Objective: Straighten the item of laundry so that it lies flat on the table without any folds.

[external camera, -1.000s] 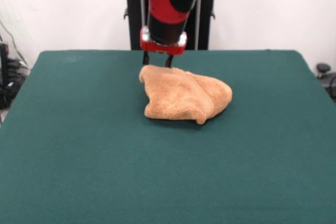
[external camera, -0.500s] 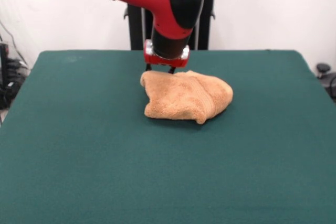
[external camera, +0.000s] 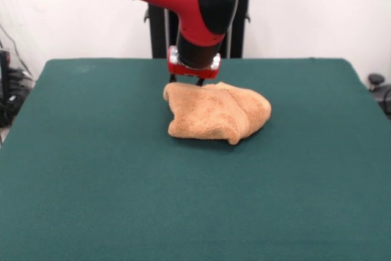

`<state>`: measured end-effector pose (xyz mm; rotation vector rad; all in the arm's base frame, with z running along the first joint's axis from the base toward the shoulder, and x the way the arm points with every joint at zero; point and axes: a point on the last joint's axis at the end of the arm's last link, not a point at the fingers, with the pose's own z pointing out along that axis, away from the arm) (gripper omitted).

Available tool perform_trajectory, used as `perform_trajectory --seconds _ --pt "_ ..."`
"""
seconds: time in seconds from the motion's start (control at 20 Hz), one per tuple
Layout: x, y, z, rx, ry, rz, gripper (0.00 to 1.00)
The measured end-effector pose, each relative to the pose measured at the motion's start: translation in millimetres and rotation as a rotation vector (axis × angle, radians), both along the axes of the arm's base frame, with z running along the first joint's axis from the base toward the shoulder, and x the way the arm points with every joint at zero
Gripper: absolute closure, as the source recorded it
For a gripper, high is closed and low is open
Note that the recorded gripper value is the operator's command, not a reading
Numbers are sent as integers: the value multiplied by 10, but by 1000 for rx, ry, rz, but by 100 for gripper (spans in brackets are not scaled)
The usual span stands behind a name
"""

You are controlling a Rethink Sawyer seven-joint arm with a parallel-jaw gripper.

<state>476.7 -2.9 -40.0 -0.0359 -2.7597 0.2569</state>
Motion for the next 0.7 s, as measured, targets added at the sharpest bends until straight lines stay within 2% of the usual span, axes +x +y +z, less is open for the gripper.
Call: perform_trajectory --seconds 0.7 --pt "4 -1 0 -13 0 -31 0"
